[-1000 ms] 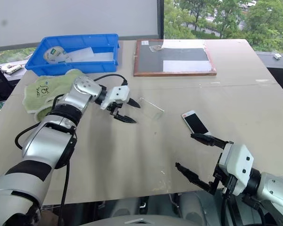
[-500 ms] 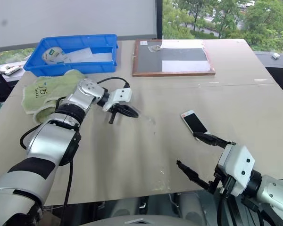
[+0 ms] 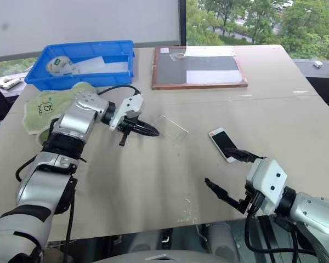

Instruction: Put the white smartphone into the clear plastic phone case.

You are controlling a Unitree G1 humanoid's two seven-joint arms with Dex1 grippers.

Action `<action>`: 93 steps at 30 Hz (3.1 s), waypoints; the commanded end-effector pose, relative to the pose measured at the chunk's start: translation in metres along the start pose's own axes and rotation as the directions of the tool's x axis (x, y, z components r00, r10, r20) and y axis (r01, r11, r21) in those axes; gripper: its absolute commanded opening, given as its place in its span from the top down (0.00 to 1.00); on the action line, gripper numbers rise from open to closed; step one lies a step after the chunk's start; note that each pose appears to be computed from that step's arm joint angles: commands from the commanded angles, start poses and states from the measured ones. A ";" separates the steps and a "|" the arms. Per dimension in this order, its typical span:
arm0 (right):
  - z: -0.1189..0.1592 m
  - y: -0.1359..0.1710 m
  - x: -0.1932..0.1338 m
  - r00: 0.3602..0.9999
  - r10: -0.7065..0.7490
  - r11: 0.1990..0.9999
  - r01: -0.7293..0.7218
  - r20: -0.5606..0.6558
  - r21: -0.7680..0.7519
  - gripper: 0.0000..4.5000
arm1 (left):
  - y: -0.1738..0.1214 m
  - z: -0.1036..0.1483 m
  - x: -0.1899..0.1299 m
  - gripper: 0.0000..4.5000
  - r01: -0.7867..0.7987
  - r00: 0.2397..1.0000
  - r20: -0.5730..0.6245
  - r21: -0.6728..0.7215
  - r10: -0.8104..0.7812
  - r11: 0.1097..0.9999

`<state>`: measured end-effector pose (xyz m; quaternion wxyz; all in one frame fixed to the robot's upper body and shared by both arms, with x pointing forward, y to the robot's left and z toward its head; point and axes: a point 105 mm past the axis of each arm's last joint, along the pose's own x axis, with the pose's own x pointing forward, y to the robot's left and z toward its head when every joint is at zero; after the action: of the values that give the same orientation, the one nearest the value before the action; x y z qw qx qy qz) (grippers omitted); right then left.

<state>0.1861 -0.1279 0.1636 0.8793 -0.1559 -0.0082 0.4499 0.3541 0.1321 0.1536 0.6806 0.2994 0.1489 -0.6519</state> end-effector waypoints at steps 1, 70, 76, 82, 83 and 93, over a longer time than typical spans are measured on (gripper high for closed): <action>0.007 -0.001 0.000 1.000 0.017 0.999 -0.016 0.021 -0.031 0.00 | 0.007 0.001 0.008 0.62 -0.035 0.999 -0.013 0.114 0.037 0.993; -0.107 -0.084 0.056 0.837 -0.157 0.889 0.351 -0.524 0.294 0.00 | -0.089 0.051 -0.016 0.17 -0.244 0.827 0.464 -0.211 0.317 0.947; -0.115 -0.073 0.057 0.836 -0.066 0.917 0.266 -0.545 0.297 0.33 | -0.093 0.050 -0.010 0.16 -0.267 0.816 0.456 -0.247 0.355 0.932; -0.100 -0.083 0.048 0.875 -0.081 0.960 0.198 -0.477 0.199 0.35 | -0.091 0.043 -0.009 0.16 -0.319 0.793 0.429 -0.311 0.432 0.895; -0.088 -0.086 0.048 0.908 -0.080 0.967 0.172 -0.411 0.191 0.35 | -0.091 0.039 -0.008 0.16 -0.325 0.792 0.420 -0.325 0.443 0.888; -0.018 -0.066 0.069 0.968 0.190 0.982 -0.190 -0.163 0.013 0.35 | -0.101 -0.004 -0.011 0.16 -0.435 0.753 0.347 -0.376 0.560 0.818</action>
<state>0.2905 -0.1300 0.1427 0.8522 -0.1738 0.1114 0.4808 0.2563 0.1440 0.1277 0.8808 0.0564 0.0296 -0.4693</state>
